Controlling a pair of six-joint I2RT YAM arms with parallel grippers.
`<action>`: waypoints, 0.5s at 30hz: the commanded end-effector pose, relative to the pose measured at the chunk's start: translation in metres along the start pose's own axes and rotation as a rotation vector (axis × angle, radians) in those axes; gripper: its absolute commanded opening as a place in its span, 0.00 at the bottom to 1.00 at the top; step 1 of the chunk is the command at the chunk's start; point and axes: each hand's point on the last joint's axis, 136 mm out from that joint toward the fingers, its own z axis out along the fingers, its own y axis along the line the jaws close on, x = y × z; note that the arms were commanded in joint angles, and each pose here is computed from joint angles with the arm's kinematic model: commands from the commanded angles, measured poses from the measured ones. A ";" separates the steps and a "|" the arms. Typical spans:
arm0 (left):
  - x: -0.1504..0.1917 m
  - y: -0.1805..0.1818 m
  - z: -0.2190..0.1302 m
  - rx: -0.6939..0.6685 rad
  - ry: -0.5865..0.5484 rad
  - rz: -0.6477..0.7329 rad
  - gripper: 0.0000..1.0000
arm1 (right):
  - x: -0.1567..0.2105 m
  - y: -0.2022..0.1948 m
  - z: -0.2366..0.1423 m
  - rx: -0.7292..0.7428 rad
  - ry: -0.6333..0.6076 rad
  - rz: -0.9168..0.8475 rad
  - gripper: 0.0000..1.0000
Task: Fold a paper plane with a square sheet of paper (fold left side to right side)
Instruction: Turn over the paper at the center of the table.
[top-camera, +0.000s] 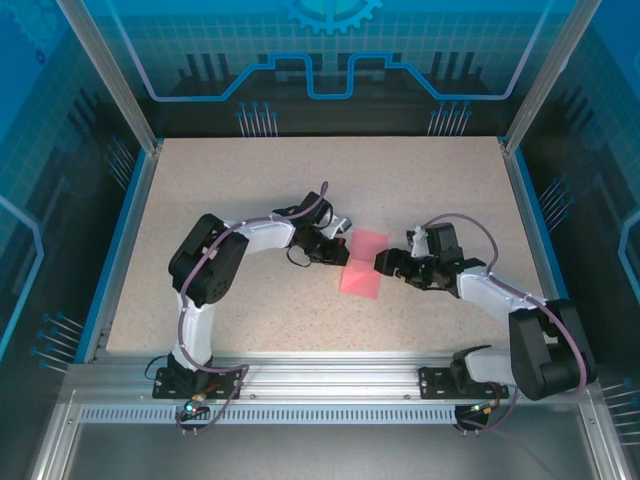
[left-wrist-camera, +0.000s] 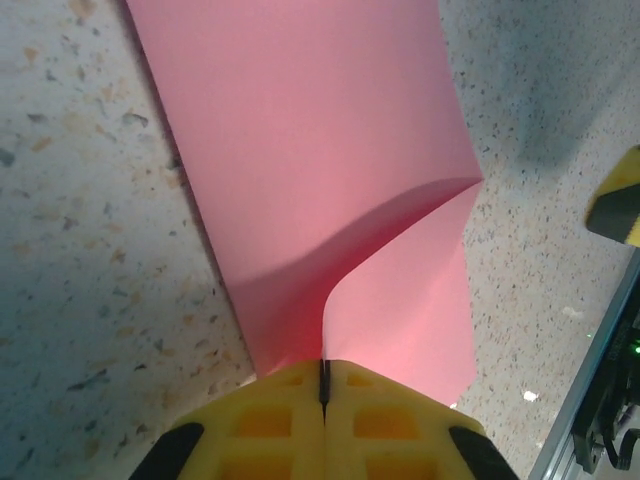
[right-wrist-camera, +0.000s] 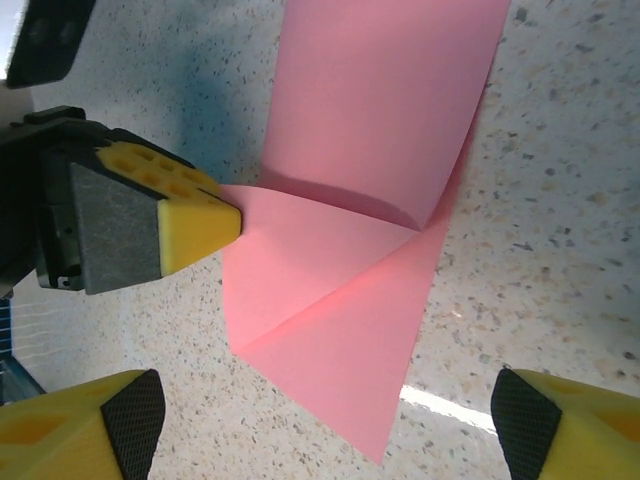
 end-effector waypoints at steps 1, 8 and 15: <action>-0.007 -0.007 -0.017 -0.007 -0.053 0.036 0.04 | -0.007 0.022 0.007 -0.091 0.015 -0.006 0.83; -0.006 -0.007 -0.018 -0.008 -0.057 0.031 0.04 | -0.010 0.031 0.031 -0.124 0.059 0.009 0.70; -0.007 -0.007 -0.019 -0.012 -0.062 0.030 0.07 | -0.012 0.036 0.057 -0.137 0.108 0.021 0.55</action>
